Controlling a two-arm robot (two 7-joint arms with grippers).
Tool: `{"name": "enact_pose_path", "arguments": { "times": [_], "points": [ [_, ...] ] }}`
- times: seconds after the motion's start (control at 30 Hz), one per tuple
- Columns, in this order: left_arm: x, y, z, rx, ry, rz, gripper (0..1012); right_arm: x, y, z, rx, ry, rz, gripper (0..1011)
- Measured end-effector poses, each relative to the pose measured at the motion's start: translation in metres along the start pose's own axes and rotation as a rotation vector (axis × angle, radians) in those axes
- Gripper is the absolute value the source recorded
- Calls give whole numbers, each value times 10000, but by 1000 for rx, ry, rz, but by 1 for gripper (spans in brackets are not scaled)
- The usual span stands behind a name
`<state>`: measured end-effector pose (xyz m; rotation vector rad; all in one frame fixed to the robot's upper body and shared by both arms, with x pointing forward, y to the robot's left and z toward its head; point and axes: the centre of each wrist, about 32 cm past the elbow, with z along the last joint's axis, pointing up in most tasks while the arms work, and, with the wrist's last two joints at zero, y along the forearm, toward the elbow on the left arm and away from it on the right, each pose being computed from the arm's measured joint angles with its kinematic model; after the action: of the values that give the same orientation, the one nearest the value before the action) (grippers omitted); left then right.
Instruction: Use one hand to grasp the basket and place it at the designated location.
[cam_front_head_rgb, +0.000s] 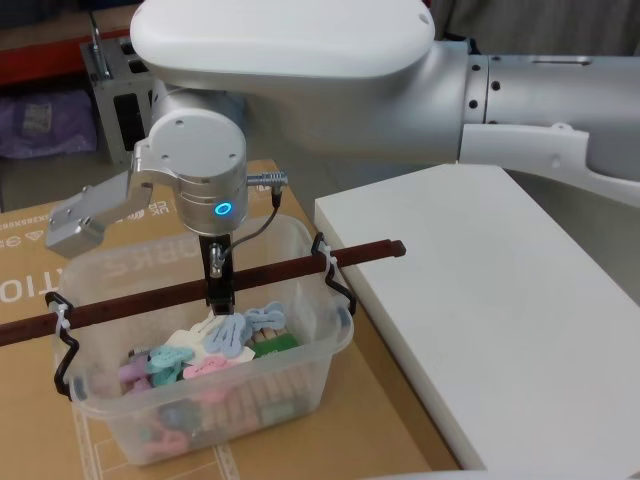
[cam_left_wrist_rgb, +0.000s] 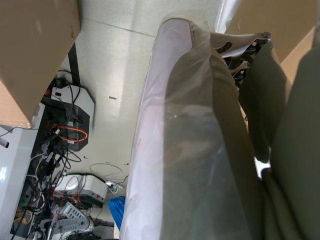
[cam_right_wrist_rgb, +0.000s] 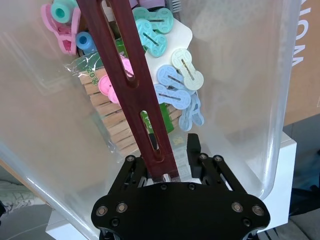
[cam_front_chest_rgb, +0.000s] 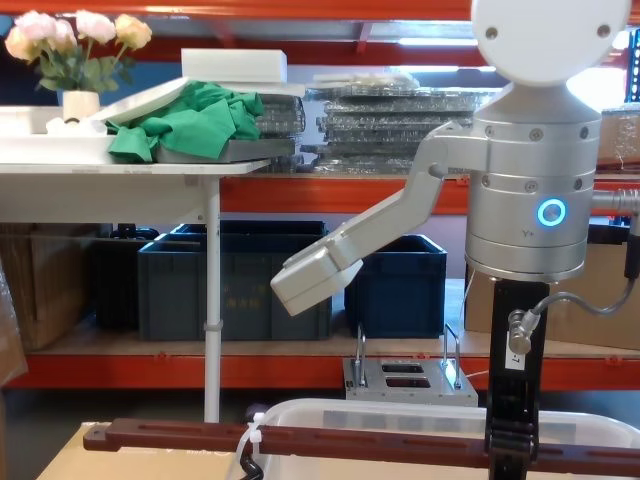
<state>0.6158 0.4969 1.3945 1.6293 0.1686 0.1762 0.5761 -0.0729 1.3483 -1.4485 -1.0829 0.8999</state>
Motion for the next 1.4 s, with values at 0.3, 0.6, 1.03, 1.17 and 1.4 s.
{"name": "enact_pose_path", "arguments": {
  "times": [0.3,0.6,1.03,1.17,1.4],
  "points": [
    [0,0,0,0,0,0,0,-3,1,-3,1,1,0,169],
    [0,0,0,0,0,0,0,-8,9,-3,0,3,0,115],
    [0,0,0,0,0,0,0,-16,1,13,1,6,-1,115],
    [0,0,0,0,0,0,0,-26,-6,7,4,9,-3,115],
    [0,0,0,0,0,0,0,-124,-137,-72,22,39,-34,114]
  ]
}}
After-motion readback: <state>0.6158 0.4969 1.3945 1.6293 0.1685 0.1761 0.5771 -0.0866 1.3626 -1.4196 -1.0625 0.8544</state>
